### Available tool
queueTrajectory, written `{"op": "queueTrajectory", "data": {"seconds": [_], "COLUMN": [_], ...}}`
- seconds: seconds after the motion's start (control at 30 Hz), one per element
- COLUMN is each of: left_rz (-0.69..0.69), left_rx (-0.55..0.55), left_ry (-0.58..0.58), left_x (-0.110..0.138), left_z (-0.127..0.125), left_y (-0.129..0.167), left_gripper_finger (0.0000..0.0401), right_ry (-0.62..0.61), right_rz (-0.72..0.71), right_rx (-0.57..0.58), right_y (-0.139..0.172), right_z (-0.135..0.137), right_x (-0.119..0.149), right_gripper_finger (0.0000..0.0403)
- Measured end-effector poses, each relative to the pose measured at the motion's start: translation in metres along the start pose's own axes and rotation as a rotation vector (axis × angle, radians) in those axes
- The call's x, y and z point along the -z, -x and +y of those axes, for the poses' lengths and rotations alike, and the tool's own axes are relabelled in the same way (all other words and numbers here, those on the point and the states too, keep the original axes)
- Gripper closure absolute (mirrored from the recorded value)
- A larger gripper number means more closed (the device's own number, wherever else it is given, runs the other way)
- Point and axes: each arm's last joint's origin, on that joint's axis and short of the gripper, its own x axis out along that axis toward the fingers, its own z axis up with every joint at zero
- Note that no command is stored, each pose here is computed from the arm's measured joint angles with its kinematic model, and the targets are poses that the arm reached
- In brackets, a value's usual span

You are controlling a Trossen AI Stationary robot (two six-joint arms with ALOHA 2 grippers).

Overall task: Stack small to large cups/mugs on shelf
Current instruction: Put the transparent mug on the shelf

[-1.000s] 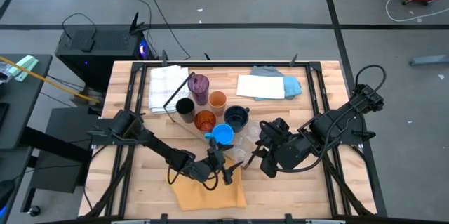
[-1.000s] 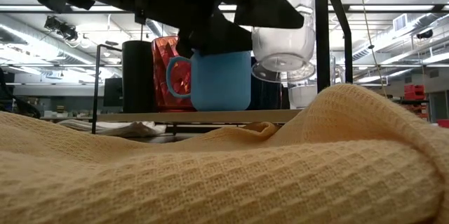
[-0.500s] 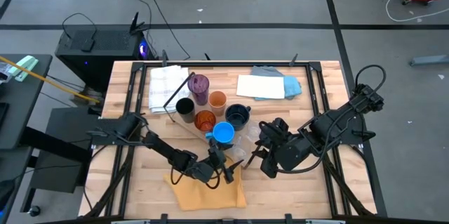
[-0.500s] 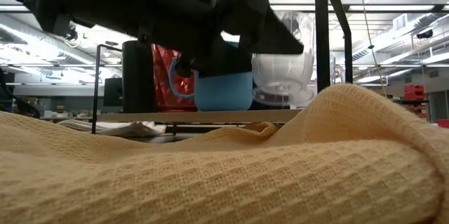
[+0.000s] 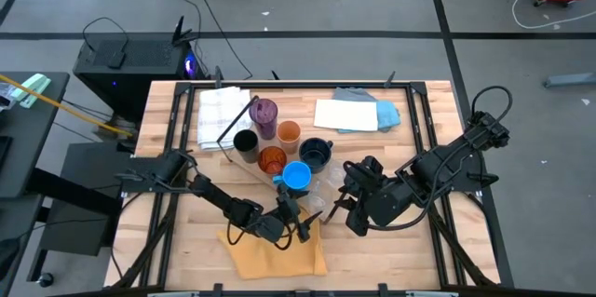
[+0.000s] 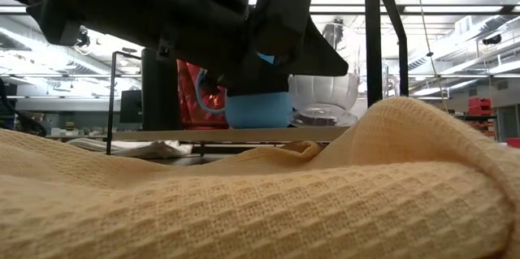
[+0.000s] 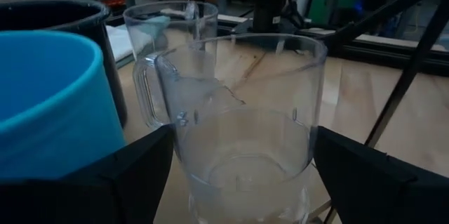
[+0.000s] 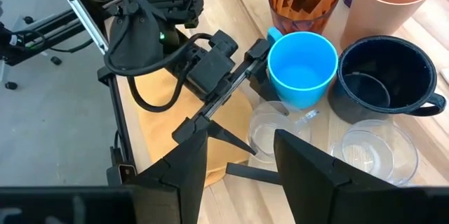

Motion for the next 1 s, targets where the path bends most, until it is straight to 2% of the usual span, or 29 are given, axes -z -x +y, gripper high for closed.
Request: {"op": "queueTrajectory", "data": {"seconds": [0.5,1.0], "left_rz": [0.025,0.025], "left_rx": [0.029,0.044], "left_ry": [0.085,0.084], "left_x": [0.0002,0.0015], "left_z": [0.0033,-0.0015], "left_y": [-0.0053,0.0007], "left_gripper_finger": [0.0037,0.0026], "right_ry": [0.002,0.007], "right_rz": [0.000,0.000], "right_rx": [0.000,0.000], "right_y": [0.0000,0.0000], "right_z": [0.0000,0.0000], "right_x": [0.0000,0.0000], "right_gripper_finger": [0.0231,0.0231]}}
